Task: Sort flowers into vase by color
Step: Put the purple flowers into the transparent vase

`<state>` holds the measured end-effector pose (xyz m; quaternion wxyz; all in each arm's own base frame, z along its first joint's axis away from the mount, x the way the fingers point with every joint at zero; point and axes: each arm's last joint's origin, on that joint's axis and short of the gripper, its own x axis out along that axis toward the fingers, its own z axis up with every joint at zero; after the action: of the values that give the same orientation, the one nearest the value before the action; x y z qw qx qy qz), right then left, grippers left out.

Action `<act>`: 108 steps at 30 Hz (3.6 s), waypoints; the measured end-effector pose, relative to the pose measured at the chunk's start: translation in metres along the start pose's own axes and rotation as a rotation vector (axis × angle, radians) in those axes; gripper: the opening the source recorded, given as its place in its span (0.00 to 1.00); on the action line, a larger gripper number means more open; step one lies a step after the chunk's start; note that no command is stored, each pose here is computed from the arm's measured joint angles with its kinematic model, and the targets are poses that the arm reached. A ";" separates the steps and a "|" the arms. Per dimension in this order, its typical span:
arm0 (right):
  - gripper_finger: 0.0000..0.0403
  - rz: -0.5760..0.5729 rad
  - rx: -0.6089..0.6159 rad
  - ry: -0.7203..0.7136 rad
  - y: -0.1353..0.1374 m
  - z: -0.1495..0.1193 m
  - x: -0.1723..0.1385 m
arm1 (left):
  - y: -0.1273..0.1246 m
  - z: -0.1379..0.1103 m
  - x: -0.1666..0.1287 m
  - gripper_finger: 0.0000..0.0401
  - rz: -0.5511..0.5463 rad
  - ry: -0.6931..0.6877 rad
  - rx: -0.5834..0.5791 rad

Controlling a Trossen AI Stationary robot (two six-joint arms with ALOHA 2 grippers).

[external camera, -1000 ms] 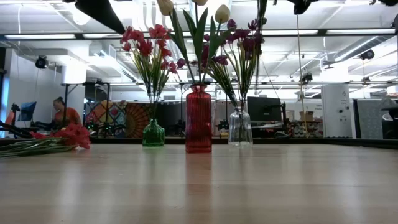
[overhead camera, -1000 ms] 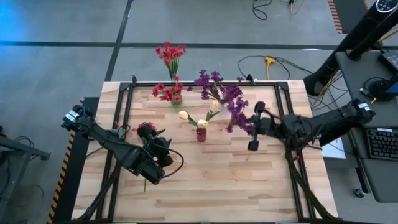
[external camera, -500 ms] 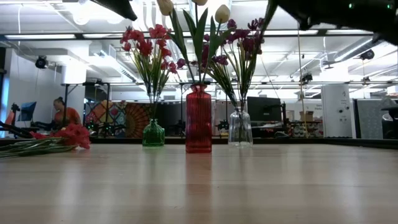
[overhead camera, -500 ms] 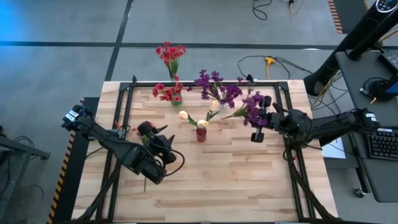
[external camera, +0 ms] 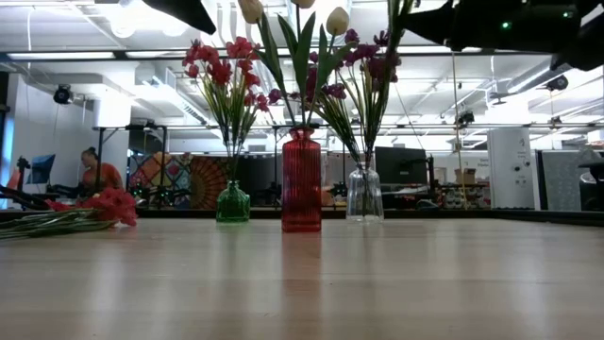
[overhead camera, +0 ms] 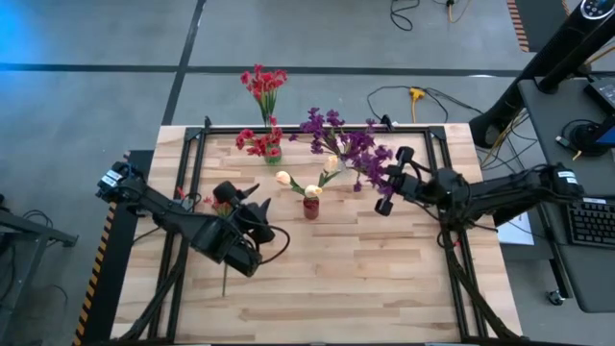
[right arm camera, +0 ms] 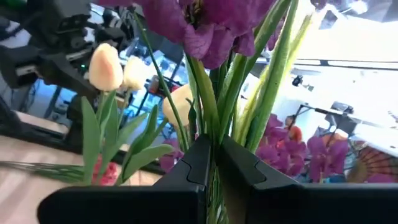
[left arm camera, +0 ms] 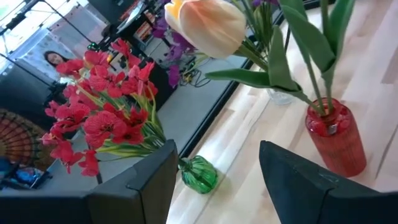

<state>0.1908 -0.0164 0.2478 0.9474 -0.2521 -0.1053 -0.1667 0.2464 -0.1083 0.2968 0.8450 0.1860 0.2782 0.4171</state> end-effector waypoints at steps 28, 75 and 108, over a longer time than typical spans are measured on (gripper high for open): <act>0.04 -0.113 -0.054 -0.017 -0.005 -0.005 0.010 | 0.001 0.000 0.002 0.52 0.008 0.007 0.019; 0.04 -0.121 -0.060 0.022 0.001 -0.017 0.017 | 0.001 0.000 0.002 0.52 0.007 0.008 0.020; 0.04 -0.129 0.022 0.078 0.003 -0.023 0.017 | 0.001 0.000 0.002 0.52 0.006 0.009 0.020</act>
<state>0.2104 -0.0301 0.2319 0.9408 -0.2276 -0.0863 -0.2361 0.2469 -0.1057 0.2966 0.8406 0.1935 0.2854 0.4178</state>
